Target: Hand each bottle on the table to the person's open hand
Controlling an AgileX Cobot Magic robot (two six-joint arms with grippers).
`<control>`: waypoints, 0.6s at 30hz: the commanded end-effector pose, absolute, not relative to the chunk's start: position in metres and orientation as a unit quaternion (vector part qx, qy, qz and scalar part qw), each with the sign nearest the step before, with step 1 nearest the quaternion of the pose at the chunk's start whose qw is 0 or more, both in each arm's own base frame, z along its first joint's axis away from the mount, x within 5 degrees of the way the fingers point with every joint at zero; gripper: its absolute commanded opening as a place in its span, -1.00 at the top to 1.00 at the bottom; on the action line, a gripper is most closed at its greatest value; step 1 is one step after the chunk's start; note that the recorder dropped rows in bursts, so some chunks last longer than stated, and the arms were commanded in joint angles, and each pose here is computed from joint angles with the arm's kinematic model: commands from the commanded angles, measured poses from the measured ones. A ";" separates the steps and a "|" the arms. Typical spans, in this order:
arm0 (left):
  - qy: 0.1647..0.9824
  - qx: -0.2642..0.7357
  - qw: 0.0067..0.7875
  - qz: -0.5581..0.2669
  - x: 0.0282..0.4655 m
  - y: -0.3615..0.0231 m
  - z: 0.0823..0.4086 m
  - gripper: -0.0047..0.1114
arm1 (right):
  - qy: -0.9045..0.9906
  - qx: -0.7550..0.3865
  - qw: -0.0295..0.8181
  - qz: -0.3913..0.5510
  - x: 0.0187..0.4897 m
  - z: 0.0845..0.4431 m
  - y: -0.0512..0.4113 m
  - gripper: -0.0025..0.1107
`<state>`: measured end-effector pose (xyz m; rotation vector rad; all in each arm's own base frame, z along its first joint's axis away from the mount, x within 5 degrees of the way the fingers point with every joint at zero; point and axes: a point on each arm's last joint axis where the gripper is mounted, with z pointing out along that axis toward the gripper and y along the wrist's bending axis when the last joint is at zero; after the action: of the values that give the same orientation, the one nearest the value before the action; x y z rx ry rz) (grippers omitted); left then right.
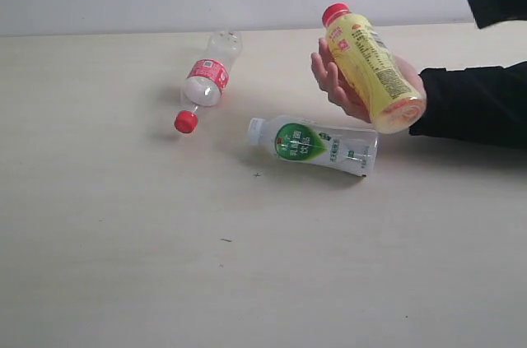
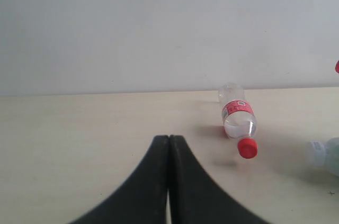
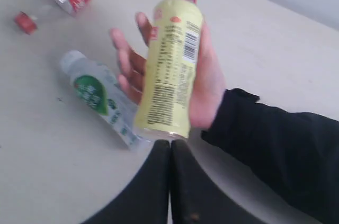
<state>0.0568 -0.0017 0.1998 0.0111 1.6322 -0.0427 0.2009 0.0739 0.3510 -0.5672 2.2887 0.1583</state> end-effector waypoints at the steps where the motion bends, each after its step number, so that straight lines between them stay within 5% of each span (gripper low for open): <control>1: 0.725 0.003 0.688 -0.026 0.056 -0.002 0.201 0.92 | 0.850 -0.231 0.458 0.119 0.147 0.354 0.065 0.96; 10: 0.725 0.003 0.688 -0.026 0.056 -0.002 0.201 0.92 | 0.775 -0.213 0.580 0.133 0.072 0.355 0.039 0.96; 18: 0.725 0.003 0.688 -0.026 0.056 -0.002 0.201 0.92 | 0.734 -0.188 0.640 0.131 0.058 0.334 0.032 0.96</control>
<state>0.0568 -0.0017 0.1998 0.0111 1.6322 -0.0427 0.0600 0.0339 0.3373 -0.4587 1.7380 0.3070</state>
